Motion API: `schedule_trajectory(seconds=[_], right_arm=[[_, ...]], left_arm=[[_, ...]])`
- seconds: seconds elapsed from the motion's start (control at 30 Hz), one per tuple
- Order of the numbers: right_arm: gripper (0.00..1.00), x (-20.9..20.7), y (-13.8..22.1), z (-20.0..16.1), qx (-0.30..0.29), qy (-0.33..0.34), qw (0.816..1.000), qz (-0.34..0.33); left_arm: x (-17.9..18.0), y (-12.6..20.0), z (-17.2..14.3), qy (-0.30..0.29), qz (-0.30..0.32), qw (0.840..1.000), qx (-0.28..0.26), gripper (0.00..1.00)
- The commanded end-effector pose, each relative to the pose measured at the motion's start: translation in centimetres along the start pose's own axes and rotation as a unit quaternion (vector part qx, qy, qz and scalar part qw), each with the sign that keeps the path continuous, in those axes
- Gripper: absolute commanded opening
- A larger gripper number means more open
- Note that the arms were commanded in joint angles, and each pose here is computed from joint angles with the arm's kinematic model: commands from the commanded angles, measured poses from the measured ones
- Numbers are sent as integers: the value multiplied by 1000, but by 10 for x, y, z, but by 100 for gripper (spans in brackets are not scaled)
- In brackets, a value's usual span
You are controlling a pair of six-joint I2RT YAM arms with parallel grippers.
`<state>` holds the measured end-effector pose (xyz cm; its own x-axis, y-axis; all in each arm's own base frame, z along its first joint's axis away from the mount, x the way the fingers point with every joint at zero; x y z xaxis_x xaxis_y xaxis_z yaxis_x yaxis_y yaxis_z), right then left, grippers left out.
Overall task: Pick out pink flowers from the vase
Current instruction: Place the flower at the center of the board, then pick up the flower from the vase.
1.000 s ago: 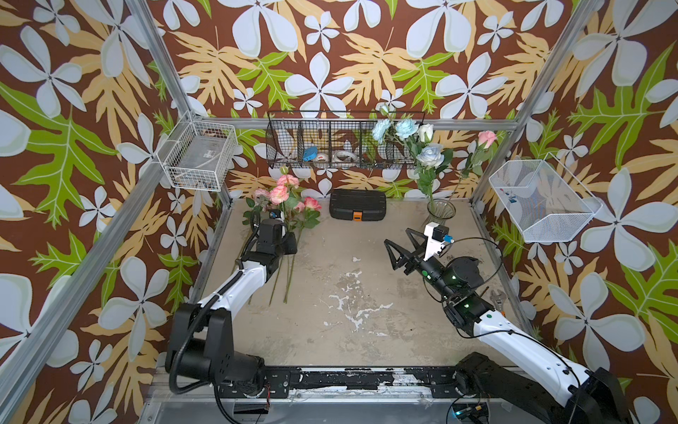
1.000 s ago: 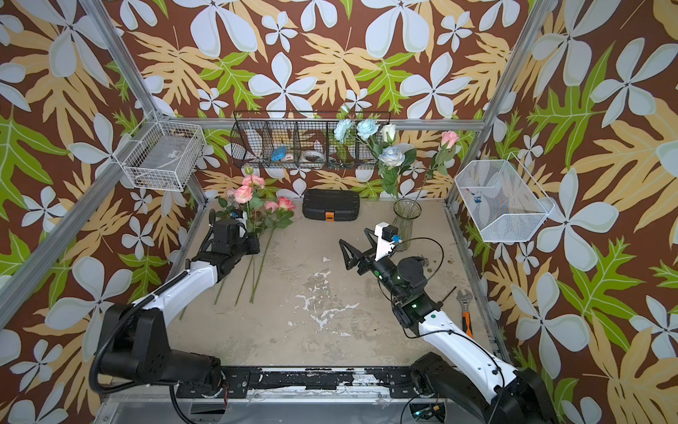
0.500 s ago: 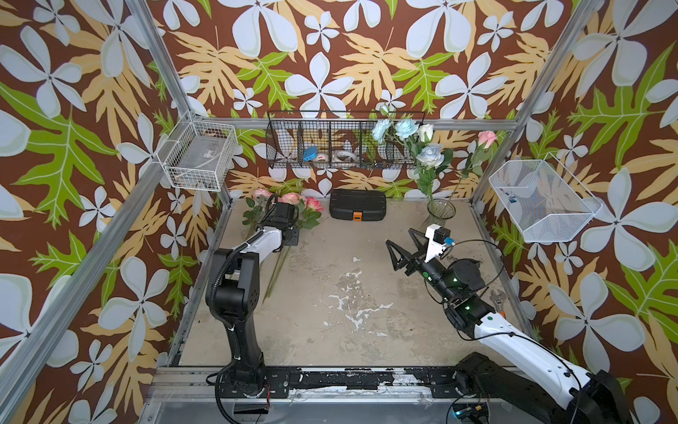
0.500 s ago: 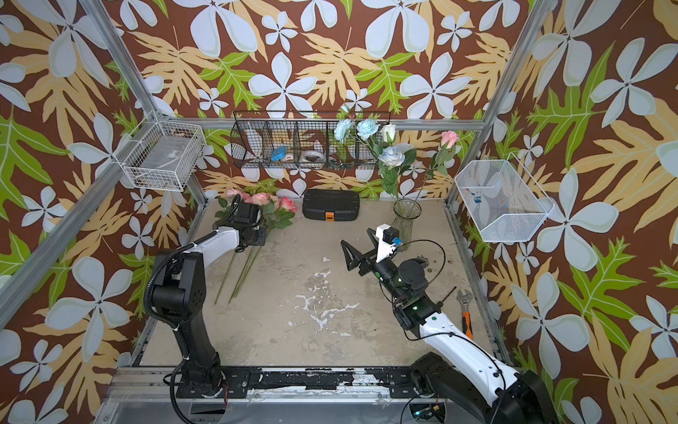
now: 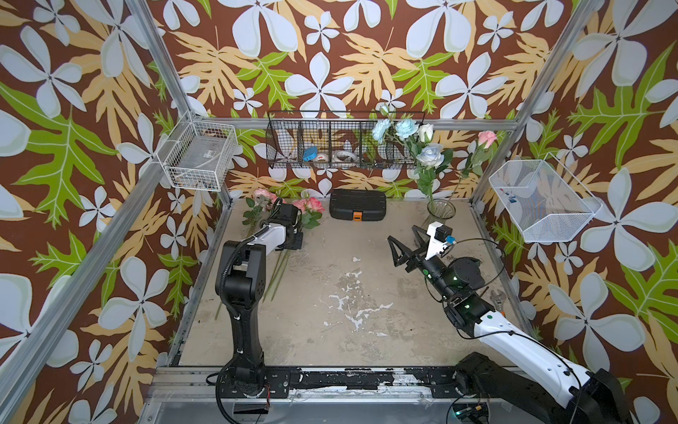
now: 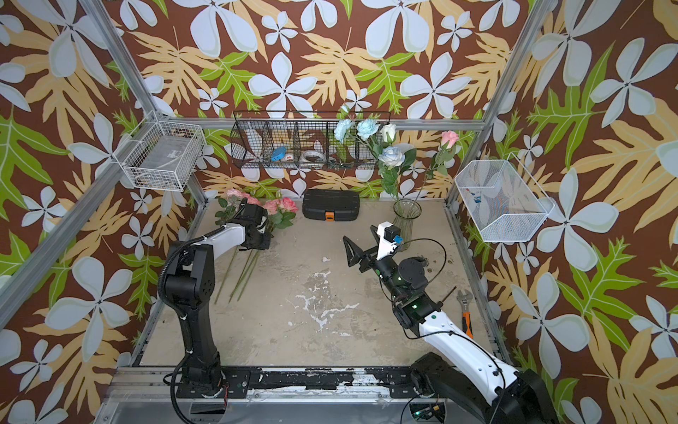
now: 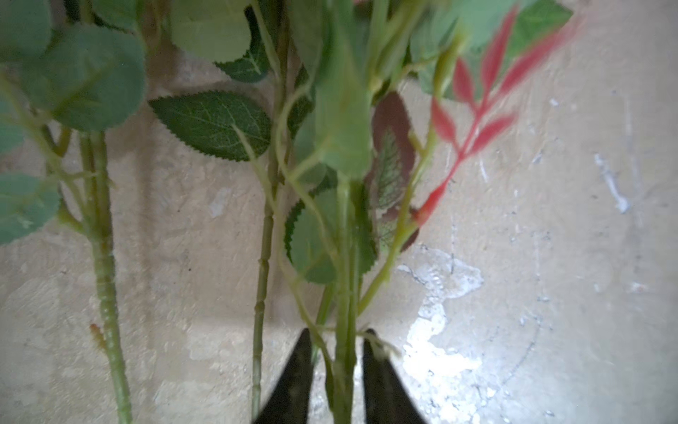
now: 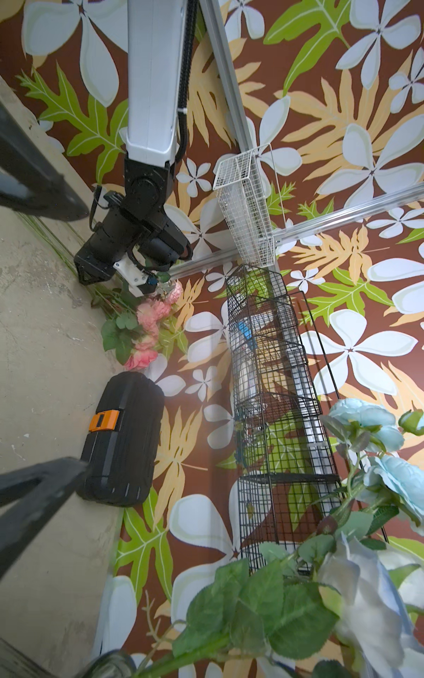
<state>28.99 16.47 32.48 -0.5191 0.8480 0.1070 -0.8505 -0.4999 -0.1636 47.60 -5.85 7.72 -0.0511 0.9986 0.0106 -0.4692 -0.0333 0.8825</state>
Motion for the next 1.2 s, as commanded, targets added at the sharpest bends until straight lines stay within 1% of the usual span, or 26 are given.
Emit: schedule_trajectory(seconds=[0.0,0.03,0.07,0.1,0.17,0.23,0.27,0.3,0.37,0.4,0.47,0.53,0.6,0.63,0.67,0.7,0.73,0.77,0.83,0.93,1.0,1.1,1.17], right_arm=[[100,-16,-3,19,-32,20,998,-59],[100,-21,-6,23,-34,26,996,-79],[100,-28,-9,28,-36,28,994,-99],[100,-35,-13,32,-38,29,993,-111],[100,-57,-21,41,-38,15,991,-131],[99,-87,-24,47,-42,-7,987,-155],[97,-103,-24,50,-44,-17,985,-167],[96,-117,-23,52,-45,-20,983,-176],[95,-152,-19,53,-37,-27,978,-202],[94,-165,-19,52,-32,-29,979,-201],[90,-196,-18,48,-20,-38,981,-192],[87,-219,-17,42,-9,-45,983,-177],[87,-229,-15,38,-5,-21,986,-165],[87,-233,-15,34,0,4,986,-167],[87,-238,-14,28,8,27,984,-176],[87,-242,-15,24,17,44,983,-179],[86,-249,-15,22,24,46,983,-179],[85,-253,-13,22,23,42,983,-175],[85,-257,-13,27,9,57,984,-167],[86,-273,-27,23,20,62,983,-170],[86,-282,-35,23,24,58,983,-171],[88,-288,-42,28,8,63,984,-169],[87,-297,-49,28,11,59,983,-175]], left_arm=[[-7,27,15,21,-27,999,-37,39],[-9,40,21,27,-35,997,-57,43],[-13,57,26,32,-48,995,-81,55],[-16,72,31,38,-59,992,-103,61],[-24,111,39,44,-83,983,-158,64],[-30,153,44,57,-116,967,-219,64],[-34,176,44,64,-144,955,-252,64],[-40,196,42,67,-173,942,-280,68],[-55,238,29,62,-234,910,-336,75],[-61,253,22,58,-259,896,-356,78],[-80,283,1,36,-334,857,-391,84],[-98,303,-20,9,-406,816,-412,88],[-114,312,-44,-32,-467,775,-423,92],[-121,314,-54,-47,-491,760,-424,95],[-125,312,-62,-53,-508,751,-418,95],[-128,311,-67,-58,-521,745,-412,95],[-131,309,-71,-61,-533,740,-406,95],[-132,307,-73,-61,-537,739,-403,95],[-136,301,-75,-62,-540,741,-394,95],[-140,299,-73,-69,-544,741,-387,95],[-141,302,-71,-73,-546,738,-390,95],[-140,309,-70,-78,-548,731,-400,95],[-139,311,-70,-80,-546,731,-402,95]])
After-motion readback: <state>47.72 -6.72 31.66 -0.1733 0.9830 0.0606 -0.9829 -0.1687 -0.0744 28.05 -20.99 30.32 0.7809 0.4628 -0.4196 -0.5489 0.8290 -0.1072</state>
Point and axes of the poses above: each gripper's point midway between its finger pads, its own y axis back along the fingers, its own x axis along the line the jaws close on, z = x × y, the point moved 3 cm from there along y, back along the fingers, and after that the axes turned 7 degrees about y, right-handed, at the moved point
